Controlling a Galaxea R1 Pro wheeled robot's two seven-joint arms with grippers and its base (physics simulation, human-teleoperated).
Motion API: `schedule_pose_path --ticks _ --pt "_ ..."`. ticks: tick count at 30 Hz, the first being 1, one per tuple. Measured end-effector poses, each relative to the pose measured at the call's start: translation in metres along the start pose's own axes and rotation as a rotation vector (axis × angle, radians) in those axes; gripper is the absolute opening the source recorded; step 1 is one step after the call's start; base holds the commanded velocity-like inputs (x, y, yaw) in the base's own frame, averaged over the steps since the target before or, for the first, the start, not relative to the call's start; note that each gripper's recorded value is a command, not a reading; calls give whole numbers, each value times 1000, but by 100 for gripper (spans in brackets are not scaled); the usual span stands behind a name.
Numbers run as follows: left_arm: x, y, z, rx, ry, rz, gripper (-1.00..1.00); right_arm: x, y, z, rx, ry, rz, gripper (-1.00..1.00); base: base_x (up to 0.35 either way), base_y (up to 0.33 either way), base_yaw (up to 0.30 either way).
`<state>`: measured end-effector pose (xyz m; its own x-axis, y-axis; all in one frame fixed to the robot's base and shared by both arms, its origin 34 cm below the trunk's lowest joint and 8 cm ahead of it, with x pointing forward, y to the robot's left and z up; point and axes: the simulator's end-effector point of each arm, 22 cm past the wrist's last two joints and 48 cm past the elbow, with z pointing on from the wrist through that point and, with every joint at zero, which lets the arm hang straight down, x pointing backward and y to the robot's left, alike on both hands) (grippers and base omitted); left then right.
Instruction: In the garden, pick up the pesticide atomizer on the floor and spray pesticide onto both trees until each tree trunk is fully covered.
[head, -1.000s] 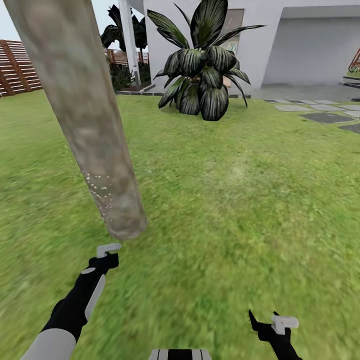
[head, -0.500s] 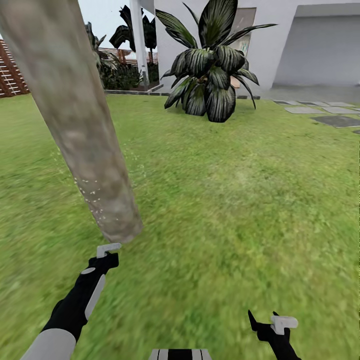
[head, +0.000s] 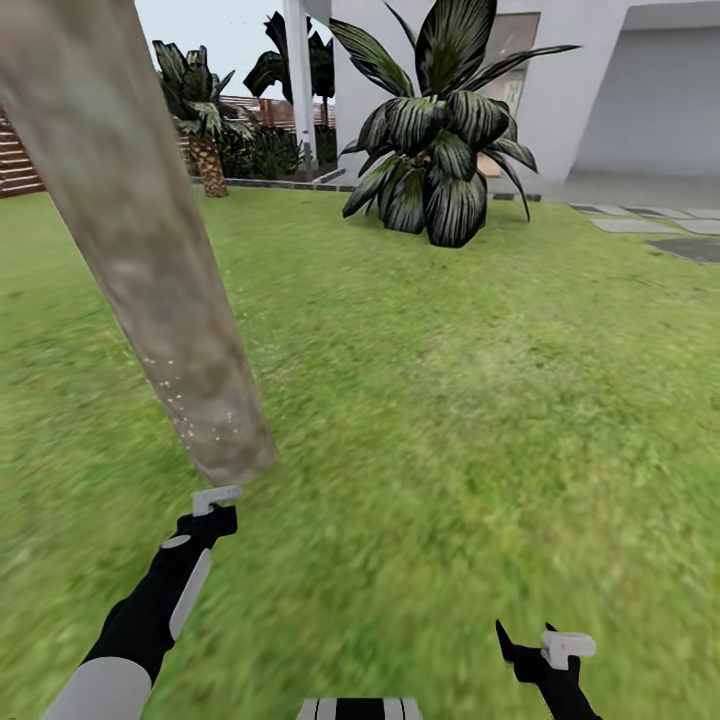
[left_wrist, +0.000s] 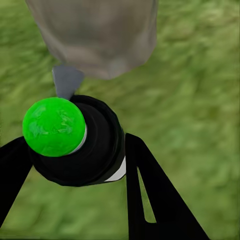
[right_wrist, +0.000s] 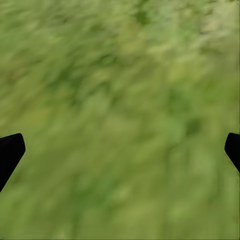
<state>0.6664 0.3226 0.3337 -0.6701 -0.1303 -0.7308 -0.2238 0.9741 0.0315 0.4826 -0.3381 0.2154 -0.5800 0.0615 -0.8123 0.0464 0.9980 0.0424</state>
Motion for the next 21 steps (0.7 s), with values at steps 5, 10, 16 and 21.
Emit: schedule_pose_path --ticks 5,10,16,21 --pt "0 0 0 0 0 0 -100 0 0 0 0 0 0 100 143 -269 277" --pt "0 -1 0 1 0 0 -100 0 0 0 0 0 0 100 128 -269 276" --pt "0 -1 0 1 0 0 -100 0 0 0 0 -1 0 100 44 -271 51" --pt "0 0 0 0 0 0 -100 0 0 0 0 0 0 100 0 -273 156"
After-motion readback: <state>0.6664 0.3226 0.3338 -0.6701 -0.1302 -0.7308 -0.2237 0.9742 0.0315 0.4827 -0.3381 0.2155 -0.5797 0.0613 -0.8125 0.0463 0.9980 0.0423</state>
